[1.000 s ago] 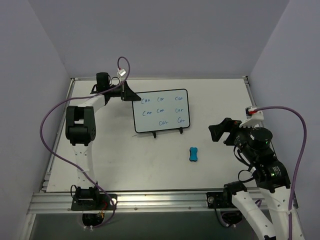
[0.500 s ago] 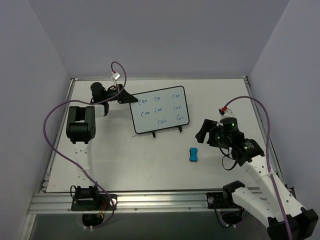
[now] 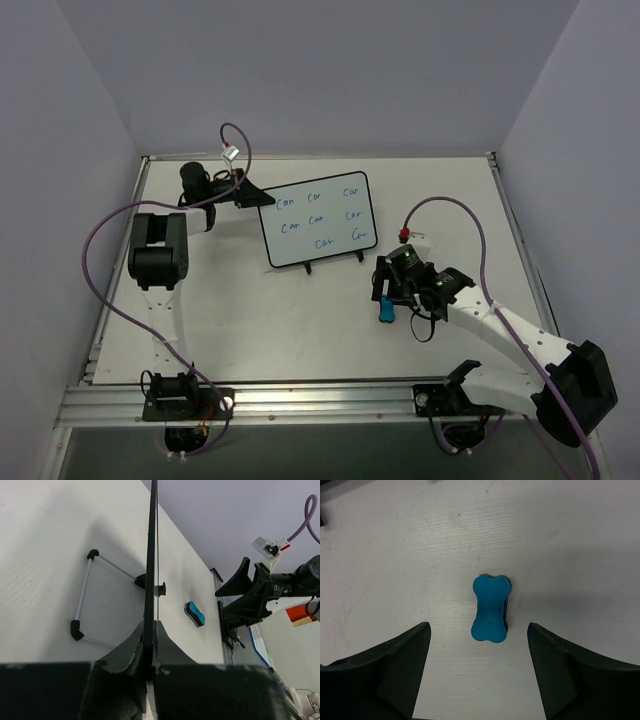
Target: Erase the whiteboard
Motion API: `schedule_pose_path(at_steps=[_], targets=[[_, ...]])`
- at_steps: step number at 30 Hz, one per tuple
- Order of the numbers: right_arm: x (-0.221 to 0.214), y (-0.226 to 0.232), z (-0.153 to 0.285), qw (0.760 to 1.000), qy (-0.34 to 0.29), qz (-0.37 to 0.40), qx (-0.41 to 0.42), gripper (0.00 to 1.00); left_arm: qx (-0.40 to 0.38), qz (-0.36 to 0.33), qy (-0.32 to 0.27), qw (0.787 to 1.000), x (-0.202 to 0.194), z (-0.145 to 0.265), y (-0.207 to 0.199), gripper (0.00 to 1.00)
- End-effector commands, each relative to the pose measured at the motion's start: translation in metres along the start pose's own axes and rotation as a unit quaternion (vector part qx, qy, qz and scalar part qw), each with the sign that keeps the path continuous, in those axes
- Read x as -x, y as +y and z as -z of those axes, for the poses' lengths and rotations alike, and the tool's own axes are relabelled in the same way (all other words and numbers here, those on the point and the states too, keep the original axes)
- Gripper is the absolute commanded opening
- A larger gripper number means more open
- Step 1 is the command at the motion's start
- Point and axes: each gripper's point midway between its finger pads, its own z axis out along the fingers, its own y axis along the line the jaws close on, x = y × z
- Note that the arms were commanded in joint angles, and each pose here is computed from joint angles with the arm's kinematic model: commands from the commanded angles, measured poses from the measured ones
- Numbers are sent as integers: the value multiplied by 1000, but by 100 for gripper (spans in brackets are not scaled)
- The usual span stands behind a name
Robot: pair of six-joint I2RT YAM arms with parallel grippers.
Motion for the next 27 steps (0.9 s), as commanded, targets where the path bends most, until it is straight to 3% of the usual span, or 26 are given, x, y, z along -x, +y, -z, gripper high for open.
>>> schedule_pose_path(at_steps=[1, 6, 20, 27], targets=[[-2, -3, -13, 1000, 3, 5, -22, 73, 26, -83, -14, 996, 26, 6, -17, 2], [-19, 0, -30, 1000, 21, 3, -8, 61, 68, -86, 19, 994, 16, 3, -8, 2], [-33, -9, -45, 998, 53, 14, -42, 53, 70, -74, 27, 994, 6, 2, -1, 2], [-39, -9, -52, 996, 66, 21, -50, 40, 72, -74, 25, 994, 4, 2, 1, 2]])
